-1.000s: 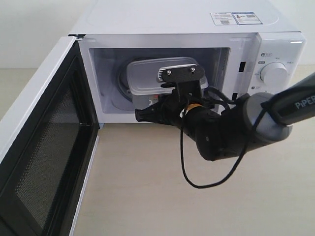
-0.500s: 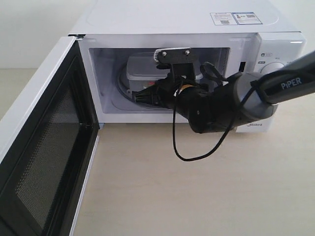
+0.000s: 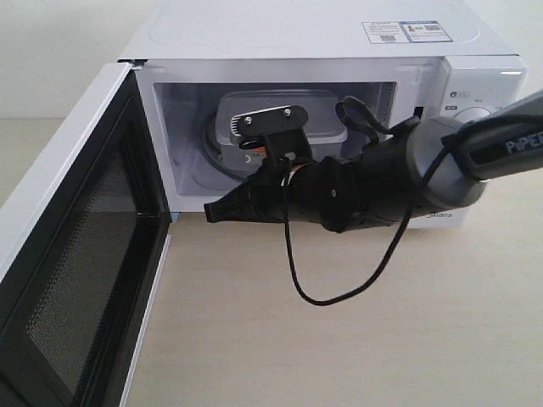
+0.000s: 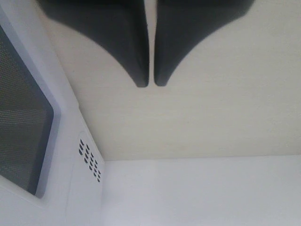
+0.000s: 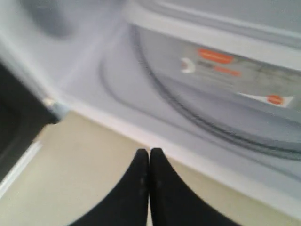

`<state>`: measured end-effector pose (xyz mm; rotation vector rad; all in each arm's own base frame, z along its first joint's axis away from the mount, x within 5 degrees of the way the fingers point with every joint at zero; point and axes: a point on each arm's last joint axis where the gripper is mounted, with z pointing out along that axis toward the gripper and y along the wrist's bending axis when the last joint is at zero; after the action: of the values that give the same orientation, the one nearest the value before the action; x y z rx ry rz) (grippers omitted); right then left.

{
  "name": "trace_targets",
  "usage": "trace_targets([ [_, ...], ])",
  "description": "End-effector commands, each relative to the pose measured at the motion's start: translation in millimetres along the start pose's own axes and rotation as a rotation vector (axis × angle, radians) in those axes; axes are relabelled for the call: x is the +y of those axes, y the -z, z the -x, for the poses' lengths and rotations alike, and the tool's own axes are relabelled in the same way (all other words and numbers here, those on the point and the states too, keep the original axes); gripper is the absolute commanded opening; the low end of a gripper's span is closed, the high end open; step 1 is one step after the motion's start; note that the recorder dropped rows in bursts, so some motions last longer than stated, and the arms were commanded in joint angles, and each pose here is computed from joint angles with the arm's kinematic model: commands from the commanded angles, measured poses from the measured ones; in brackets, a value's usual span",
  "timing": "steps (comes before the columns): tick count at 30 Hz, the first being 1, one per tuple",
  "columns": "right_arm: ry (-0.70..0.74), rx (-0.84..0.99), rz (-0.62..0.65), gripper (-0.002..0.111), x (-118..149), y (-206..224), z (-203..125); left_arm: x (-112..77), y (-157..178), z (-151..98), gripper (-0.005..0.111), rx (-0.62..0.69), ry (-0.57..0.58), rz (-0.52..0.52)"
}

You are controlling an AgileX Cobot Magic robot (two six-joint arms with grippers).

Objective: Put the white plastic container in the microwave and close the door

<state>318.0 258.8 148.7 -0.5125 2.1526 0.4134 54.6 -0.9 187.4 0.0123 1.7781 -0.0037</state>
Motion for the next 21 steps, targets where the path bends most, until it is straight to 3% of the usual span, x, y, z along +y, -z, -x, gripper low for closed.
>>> trace_targets([
  [1, 0.023, -0.011, 0.028, 0.000, 12.3, 32.8, -6.3, 0.2, -0.1, -1.0, 0.004, 0.001, 0.010, 0.004],
  [6, 0.043, -0.032, 0.023, 0.000, 9.8, 77.5, -34.8, 0.2, -0.1, -1.0, 0.004, 0.001, 0.010, 0.004],
  [13, -0.002, -0.262, 0.052, 0.000, 8.3, 151.5, -62.5, 0.2, -0.1, -1.0, 0.004, 0.001, 0.010, 0.004],
  [21, -0.007, -0.327, 0.064, 0.000, 0.5, 178.9, -74.7, 0.2, -0.1, -1.0, 0.004, 0.001, 0.010, 0.004],
])
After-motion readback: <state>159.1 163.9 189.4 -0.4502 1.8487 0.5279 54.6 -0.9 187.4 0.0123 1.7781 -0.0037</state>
